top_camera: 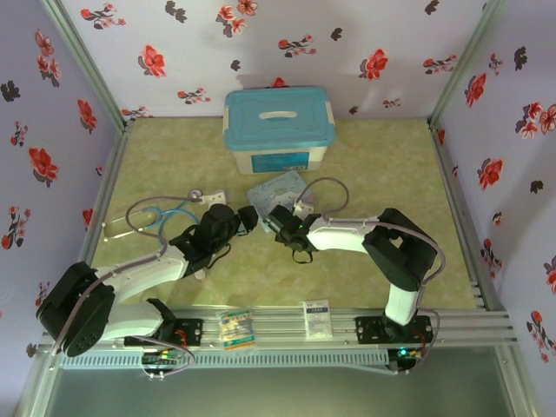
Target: Unlock the padlock with the key
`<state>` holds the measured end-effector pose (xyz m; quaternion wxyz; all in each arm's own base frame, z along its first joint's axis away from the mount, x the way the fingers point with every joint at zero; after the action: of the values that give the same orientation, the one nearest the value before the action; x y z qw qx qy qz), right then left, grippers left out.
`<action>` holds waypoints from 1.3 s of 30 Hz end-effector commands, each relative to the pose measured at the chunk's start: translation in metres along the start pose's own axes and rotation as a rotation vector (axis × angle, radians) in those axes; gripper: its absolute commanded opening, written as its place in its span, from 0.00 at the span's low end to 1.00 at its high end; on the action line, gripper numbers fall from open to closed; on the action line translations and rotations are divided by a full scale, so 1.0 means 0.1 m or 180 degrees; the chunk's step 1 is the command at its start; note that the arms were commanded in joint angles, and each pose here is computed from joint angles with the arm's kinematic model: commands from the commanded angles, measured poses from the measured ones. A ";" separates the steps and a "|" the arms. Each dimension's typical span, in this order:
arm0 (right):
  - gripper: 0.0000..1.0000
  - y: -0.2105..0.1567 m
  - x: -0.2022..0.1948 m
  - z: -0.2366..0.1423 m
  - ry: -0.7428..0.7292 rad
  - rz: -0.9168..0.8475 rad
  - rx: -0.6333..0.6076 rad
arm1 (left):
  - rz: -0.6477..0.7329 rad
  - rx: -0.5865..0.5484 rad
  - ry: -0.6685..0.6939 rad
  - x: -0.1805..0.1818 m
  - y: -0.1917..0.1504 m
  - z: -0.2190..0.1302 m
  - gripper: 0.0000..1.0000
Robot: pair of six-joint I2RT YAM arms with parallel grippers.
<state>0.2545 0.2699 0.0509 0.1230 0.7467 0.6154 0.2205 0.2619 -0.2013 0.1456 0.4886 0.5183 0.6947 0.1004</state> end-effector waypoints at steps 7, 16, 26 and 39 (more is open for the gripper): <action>0.50 -0.31 -0.26 0.04 -0.0258 0.0442 0.0451 | -0.0046 -0.0071 -0.0096 0.09 0.00 -0.11 0.71; 0.49 -0.29 -0.35 -0.06 -0.0368 0.0262 0.0386 | -0.0108 -0.0109 -0.0097 0.15 0.01 -0.14 0.71; 0.38 -0.21 -0.30 0.04 -0.0339 0.0488 0.0056 | -0.0102 -0.0108 -0.0075 0.17 0.01 -0.14 0.71; 0.20 -0.20 -0.17 0.09 -0.0071 0.0628 -0.0187 | 0.0299 0.0088 0.0213 -0.03 0.12 0.25 0.77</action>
<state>0.2450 0.2604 0.0515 0.1338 0.7945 0.5371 0.2499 0.2751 -0.2024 0.1463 0.4778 0.5315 0.6900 0.1142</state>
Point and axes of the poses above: each hand's point on the last joint's axis, 136 mm out from that joint toward the fingers, its own z axis out along the fingers, its own x axis along the line the jaws close on, y = z × x, the point moved 4 cm from there along -z, back along the fingers, and after that the axes turned 4 degrees about -z, right-handed, at the moved point
